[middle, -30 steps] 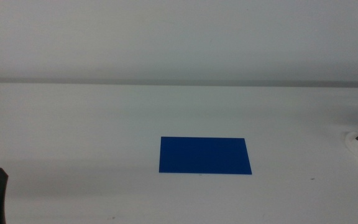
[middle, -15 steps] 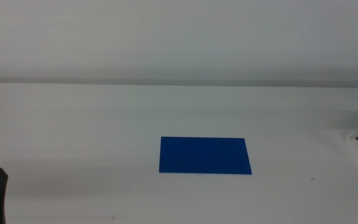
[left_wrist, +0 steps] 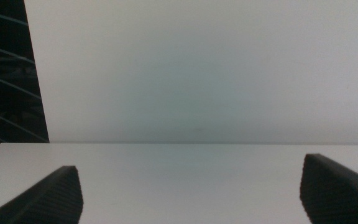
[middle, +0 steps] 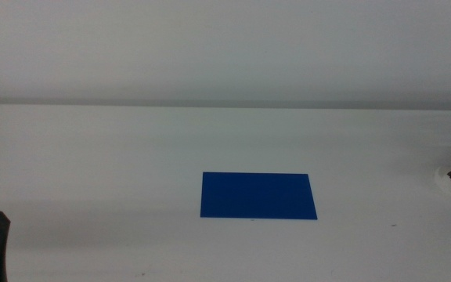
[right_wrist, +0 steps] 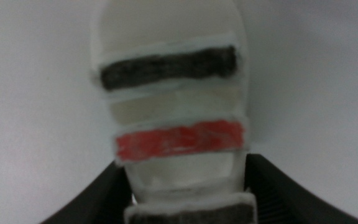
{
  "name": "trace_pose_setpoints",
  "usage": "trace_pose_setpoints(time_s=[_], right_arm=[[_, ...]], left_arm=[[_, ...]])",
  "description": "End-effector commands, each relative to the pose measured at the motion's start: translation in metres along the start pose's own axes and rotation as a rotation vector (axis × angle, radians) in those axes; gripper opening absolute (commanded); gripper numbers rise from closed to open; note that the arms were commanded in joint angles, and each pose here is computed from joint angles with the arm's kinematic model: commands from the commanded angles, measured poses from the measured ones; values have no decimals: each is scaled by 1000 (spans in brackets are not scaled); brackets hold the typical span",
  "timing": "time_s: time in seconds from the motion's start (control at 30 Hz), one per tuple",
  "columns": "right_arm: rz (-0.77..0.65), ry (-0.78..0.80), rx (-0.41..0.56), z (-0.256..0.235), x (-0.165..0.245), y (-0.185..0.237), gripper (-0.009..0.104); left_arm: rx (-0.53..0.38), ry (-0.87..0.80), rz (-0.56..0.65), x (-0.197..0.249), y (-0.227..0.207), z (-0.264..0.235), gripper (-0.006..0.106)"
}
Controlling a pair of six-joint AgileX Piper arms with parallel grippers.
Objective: Use one arm to grab the shoe from the table and place it on the mat.
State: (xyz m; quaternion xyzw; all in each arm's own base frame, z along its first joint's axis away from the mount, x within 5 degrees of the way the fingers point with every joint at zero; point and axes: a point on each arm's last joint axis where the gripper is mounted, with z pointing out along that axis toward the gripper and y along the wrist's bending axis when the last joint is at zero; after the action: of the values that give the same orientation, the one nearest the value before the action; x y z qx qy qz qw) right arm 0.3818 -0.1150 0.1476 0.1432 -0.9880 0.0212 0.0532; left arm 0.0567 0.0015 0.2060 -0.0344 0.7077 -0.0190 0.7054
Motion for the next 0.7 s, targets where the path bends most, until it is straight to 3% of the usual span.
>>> trace_pose_setpoints(time_s=[0.0,0.13,0.2,0.3,0.43,0.67], right_arm=[[-28,-10,10,5,-4,-1,42],[-71,-18,21,1,-10,8,7],[-87,-50,48,-15,-15,22,-2],[-104,-150,98,-62,-28,62,-2],[-128,-208,104,-117,-48,145,-2],[-396,-244,60,-121,-74,321,-2]], left_arm=[[6,-9,-8,11,1,-1,94],[6,-9,-8,11,1,-1,94],[6,-9,-8,11,1,-1,94],[6,-9,-8,11,1,-1,94],[6,-9,-8,11,1,-1,94],[6,-9,-8,11,1,-1,94]])
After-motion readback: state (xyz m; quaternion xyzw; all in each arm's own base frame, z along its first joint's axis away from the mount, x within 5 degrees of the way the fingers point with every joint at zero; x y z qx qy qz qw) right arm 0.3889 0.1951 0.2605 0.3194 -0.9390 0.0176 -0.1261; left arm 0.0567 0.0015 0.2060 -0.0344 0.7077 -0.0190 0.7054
